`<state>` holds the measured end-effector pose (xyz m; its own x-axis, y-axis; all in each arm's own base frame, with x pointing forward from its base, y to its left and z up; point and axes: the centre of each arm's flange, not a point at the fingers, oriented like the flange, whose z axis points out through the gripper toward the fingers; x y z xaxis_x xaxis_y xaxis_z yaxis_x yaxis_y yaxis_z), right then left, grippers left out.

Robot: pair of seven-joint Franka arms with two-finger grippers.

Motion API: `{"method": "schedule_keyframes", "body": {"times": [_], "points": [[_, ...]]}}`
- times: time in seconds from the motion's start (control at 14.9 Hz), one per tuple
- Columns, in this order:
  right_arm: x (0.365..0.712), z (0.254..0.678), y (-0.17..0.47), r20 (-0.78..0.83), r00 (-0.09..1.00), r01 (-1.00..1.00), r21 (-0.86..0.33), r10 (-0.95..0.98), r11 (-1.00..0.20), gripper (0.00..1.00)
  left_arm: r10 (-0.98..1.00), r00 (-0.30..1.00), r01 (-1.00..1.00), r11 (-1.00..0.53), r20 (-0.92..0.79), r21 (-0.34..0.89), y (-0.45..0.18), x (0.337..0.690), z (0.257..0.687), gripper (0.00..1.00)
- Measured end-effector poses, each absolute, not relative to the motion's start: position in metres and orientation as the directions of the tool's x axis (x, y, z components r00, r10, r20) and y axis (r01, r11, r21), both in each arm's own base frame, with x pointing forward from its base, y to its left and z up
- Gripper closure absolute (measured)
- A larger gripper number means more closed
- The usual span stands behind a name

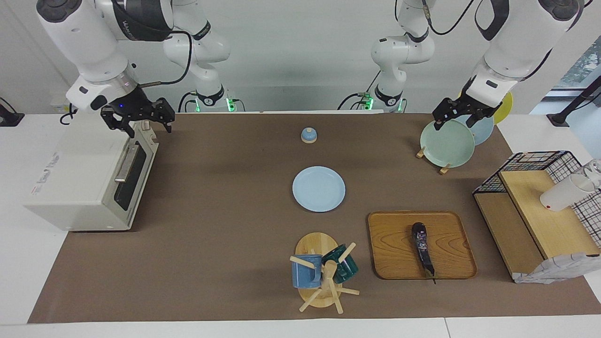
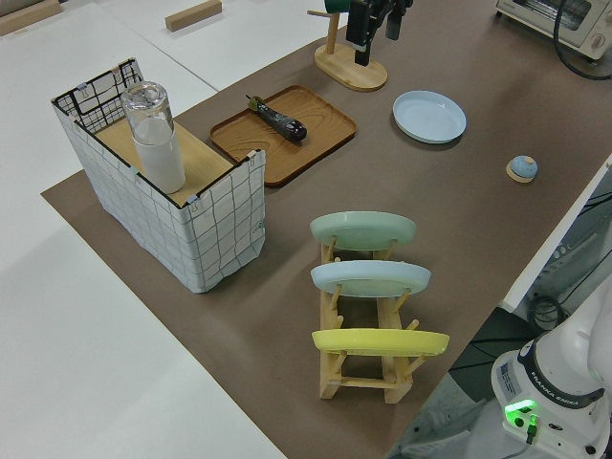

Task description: Put eggplant into oven

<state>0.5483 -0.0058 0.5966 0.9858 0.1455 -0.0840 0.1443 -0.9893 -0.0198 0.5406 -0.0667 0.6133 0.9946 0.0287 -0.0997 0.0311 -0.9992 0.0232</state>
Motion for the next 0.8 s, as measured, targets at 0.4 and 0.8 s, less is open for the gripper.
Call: {"method": "schedule_keyframes", "body": {"times": [0.4, 0.8], "points": [[0.548, 0.597, -0.006, -0.084, 0.986, 0.144, -0.020, 0.146, -0.989, 0.00, 0.035, 0.999, 0.036, -0.999, -0.039, 0.033, -0.064, 0.553, 0.602, 0.00], [0.548, 0.597, -0.006, -0.084, 0.986, 0.144, -0.020, 0.146, -0.989, 0.00, 0.020, 1.000, 0.021, -0.998, -0.024, 0.057, -0.067, 0.614, 0.510, 0.00]]}}
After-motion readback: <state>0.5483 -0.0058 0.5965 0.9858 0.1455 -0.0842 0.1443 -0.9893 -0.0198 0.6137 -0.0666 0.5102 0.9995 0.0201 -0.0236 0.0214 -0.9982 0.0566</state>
